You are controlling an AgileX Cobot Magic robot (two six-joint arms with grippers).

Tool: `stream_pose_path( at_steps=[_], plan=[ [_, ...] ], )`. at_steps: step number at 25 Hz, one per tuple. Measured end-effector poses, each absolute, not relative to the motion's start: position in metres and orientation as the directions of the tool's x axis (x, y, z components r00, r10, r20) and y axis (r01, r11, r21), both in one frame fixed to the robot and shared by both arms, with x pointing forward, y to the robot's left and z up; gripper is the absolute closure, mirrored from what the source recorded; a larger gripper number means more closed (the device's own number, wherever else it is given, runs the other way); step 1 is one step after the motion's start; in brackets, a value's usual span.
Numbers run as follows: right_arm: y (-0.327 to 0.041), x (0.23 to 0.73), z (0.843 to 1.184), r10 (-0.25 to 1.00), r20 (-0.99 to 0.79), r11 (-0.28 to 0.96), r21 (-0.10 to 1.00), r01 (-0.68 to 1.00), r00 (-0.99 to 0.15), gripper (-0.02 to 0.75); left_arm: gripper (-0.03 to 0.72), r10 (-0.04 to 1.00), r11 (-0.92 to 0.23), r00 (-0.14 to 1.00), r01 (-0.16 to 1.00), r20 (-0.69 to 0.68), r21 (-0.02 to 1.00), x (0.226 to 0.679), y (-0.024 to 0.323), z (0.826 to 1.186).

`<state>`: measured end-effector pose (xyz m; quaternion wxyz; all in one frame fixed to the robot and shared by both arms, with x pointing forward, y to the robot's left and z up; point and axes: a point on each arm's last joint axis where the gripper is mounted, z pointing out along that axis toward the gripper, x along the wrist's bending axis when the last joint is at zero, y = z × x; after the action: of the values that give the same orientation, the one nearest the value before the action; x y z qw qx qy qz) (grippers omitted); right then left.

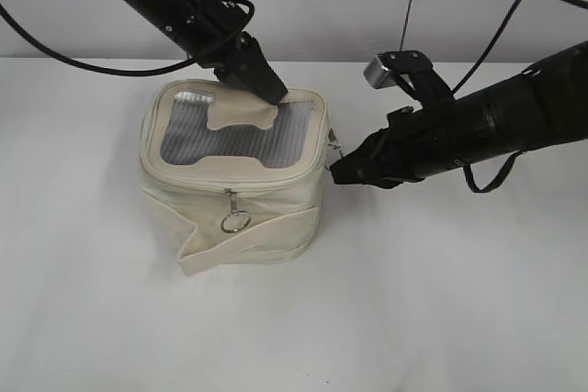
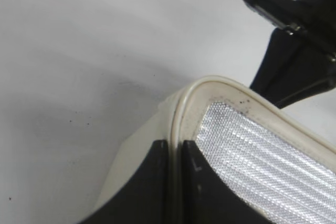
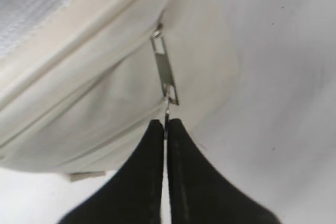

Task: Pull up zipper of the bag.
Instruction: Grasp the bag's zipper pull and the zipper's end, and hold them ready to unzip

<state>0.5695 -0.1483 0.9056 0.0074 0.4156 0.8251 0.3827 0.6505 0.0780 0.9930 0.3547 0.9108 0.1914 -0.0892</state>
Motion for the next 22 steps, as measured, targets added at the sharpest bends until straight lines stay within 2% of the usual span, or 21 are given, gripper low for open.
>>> stream_pose_path(
  at_steps=[9, 12, 17, 22],
  plan=[
    [-0.157, 0.526, 0.928, 0.667, 0.386, 0.362, 0.58, 0.73, -0.638, 0.729, 0.649, 0.333, -0.655, 0.885, 0.465, -0.325, 0.595, 0.651, 0.077, 0.994],
    [-0.155, 0.512, 0.932, 0.622, 0.452, 0.36, 0.56, 0.746, -0.639, 0.729, 0.65, 0.355, -0.645, 0.874, 0.486, -0.333, 0.59, 0.651, 0.076, 0.994],
    [-0.123, 0.488, 0.933, 0.528, 0.51, 0.418, 0.539, 0.731, -0.679, 0.729, 0.65, 0.403, -0.619, 0.843, 0.538, -0.356, 0.573, 0.651, 0.074, 0.994],
    [-0.077, 0.475, 0.94, 0.52, 0.492, 0.4, 0.582, 0.708, -0.698, 0.729, 0.65, 0.451, -0.598, 0.818, 0.574, -0.357, 0.56, 0.65, 0.066, 0.994]
  ],
)
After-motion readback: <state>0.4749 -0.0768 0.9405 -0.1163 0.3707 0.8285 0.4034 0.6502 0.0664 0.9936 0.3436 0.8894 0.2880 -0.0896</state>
